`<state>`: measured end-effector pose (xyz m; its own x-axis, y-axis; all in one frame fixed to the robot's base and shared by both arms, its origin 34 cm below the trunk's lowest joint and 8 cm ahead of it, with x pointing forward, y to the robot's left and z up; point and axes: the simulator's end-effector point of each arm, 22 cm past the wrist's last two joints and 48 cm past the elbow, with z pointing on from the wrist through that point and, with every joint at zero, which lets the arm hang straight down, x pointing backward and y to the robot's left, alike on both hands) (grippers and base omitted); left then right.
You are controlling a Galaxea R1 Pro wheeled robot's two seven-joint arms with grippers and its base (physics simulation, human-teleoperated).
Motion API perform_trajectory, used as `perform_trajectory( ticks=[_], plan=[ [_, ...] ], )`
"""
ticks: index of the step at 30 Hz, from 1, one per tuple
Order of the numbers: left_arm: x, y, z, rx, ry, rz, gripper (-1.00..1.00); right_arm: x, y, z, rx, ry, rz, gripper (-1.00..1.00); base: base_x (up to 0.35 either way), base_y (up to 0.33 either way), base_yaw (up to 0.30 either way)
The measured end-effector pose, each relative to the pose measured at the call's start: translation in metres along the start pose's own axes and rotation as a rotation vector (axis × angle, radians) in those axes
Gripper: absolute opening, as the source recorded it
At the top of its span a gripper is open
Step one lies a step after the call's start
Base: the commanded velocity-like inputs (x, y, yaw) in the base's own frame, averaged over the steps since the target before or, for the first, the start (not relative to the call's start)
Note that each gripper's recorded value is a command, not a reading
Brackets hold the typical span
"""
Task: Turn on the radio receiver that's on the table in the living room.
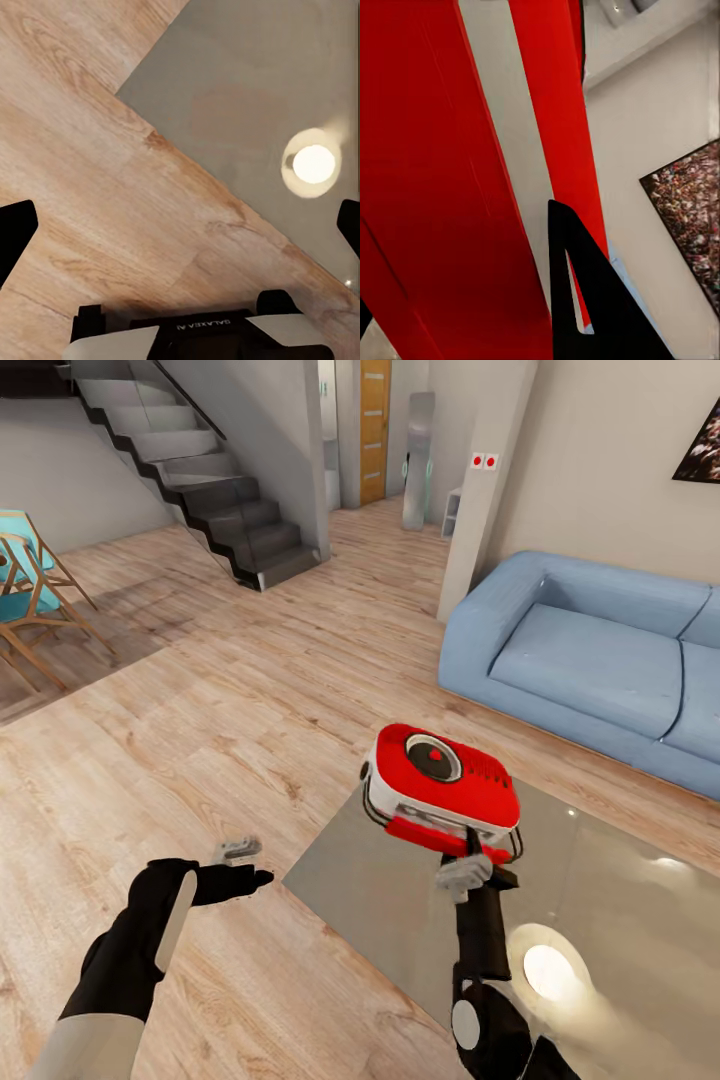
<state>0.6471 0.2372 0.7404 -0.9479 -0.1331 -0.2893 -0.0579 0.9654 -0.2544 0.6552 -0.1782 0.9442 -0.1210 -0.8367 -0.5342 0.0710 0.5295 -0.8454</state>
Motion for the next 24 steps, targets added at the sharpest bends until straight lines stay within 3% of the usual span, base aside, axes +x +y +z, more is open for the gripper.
perform_trajectory(
  ticks=[4,8,11,13,14,19,24],
  plan=[
    [-0.011,-0.002,-0.004,0.002,-0.012,0.004,1.0,-0.001,0.007,-0.025,0.053,-0.066,-0.01,-1.0,0.0,0.0,0.0],
    [-0.022,-0.009,-0.01,0.03,-0.037,0.012,1.0,0.025,0.037,-0.04,0.027,-0.082,-0.06,-1.0,0.0,0.0,0.0],
    [-0.033,-0.028,-0.019,0.111,-0.068,0.025,1.0,0.049,0.061,-0.052,0.001,-0.099,-0.14,-1.0,0.0,0.0,0.0],
    [-0.039,-0.038,-0.025,0.148,-0.086,0.033,1.0,0.057,0.068,-0.056,-0.003,-0.106,-0.163,-1.0,0.0,0.0,0.0],
    [-0.048,-0.052,-0.035,0.199,-0.116,0.045,1.0,0.061,0.079,-0.063,-0.015,-0.12,-0.181,-1.0,0.0,0.0,0.0],
    [-0.071,-0.081,-0.06,0.284,-0.194,0.073,1.0,0.065,0.106,-0.079,-0.05,-0.136,-0.212,-1.0,0.0,0.0,0.0],
    [-0.084,-0.115,-0.082,0.411,-0.248,0.057,1.0,0.059,0.125,-0.094,-0.058,-0.157,-0.25,-1.0,0.0,0.0,0.0]
  ],
)
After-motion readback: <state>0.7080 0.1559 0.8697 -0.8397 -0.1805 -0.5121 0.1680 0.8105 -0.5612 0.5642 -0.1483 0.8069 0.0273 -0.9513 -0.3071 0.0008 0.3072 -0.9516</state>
